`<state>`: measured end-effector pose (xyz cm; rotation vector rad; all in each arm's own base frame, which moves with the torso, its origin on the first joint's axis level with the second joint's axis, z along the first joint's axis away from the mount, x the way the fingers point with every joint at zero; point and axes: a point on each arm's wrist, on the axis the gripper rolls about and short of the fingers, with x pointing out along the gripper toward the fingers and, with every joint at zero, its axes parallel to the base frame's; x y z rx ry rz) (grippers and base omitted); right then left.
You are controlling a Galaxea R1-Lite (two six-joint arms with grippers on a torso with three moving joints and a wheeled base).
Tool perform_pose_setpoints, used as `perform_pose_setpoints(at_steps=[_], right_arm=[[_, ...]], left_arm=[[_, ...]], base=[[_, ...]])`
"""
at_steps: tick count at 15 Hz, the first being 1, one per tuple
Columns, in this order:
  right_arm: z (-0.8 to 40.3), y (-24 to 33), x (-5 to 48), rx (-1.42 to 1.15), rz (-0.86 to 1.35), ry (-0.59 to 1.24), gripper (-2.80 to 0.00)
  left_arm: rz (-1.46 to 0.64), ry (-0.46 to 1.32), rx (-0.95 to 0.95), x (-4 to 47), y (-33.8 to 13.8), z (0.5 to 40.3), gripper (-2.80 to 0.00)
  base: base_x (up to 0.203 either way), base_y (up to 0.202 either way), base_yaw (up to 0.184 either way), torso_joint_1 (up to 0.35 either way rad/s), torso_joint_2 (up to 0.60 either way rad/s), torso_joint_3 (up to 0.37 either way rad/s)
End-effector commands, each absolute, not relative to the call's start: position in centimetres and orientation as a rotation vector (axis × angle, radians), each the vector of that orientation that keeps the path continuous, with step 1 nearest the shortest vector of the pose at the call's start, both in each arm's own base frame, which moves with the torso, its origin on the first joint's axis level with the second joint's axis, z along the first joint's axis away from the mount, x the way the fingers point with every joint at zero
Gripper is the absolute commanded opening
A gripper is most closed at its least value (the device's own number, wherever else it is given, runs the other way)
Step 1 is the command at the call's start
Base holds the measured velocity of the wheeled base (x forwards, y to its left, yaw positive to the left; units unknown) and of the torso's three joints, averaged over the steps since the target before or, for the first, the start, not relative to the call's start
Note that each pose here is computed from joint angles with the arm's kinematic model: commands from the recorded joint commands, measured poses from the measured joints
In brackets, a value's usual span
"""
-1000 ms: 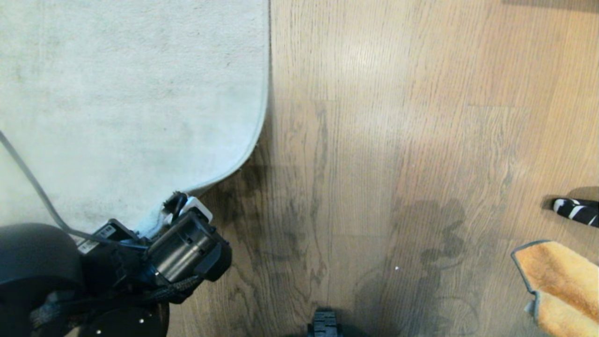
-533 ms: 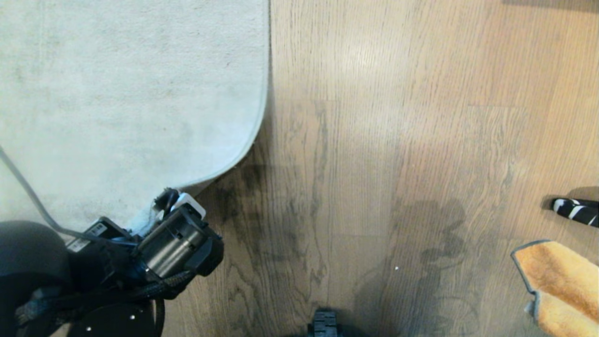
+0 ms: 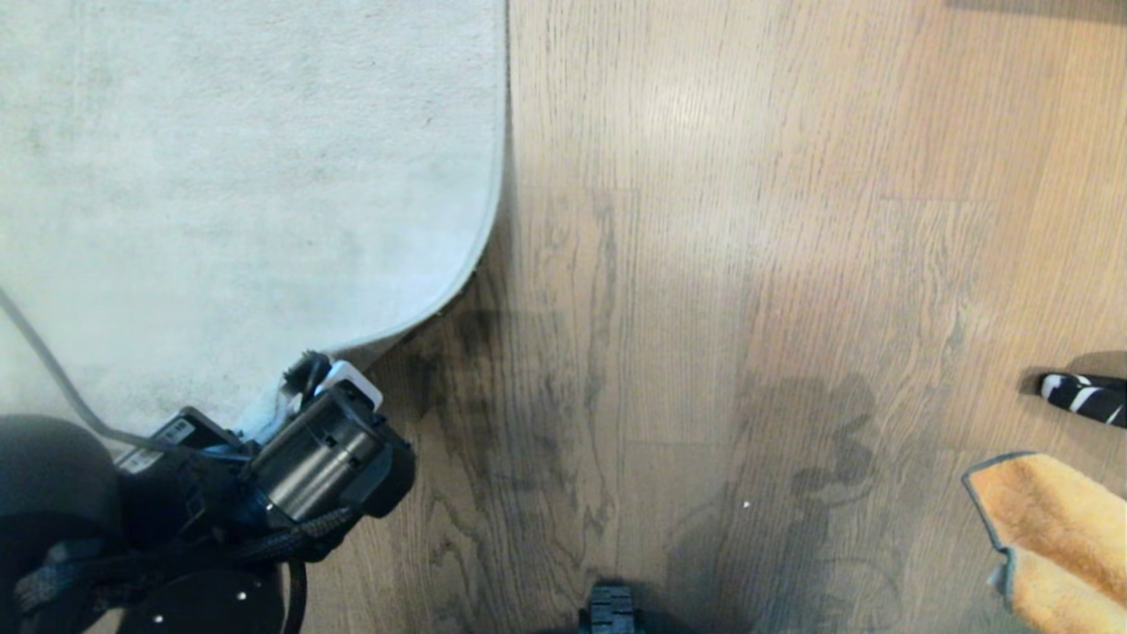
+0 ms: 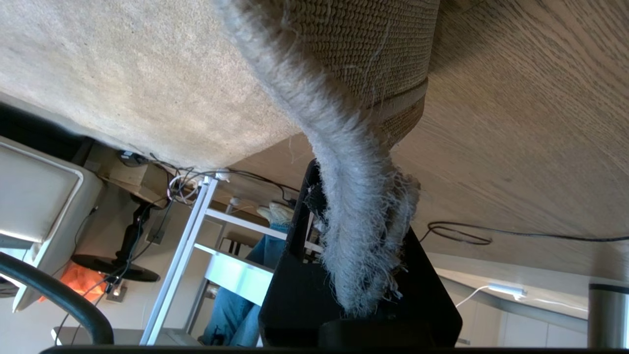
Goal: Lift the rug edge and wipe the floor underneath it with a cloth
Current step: Lift up the carpet
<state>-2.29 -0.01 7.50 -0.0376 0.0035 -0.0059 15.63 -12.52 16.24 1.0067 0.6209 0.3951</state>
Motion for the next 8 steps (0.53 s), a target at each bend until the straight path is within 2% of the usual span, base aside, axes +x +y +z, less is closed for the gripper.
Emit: perform_pose_setpoints(at_steps=[1, 8], right_arm=[[7.5, -0.01, -2.28, -0.038, -0.006, 0.005, -2.8], [7.5, -0.01, -2.28, -0.038, -0.006, 0.005, -2.8]], left_arm=[[0.401, 0.618, 1.01, 15.52, -12.42, 16.31, -2.8], [0.4, 0.624, 1.017, 15.12, -11.99, 16.04, -2.8]], base=[[0.0, 0.0, 0.0, 0.0, 0.0, 0.0], [0.0, 0.0, 0.0, 0.0, 0.0, 0.0]])
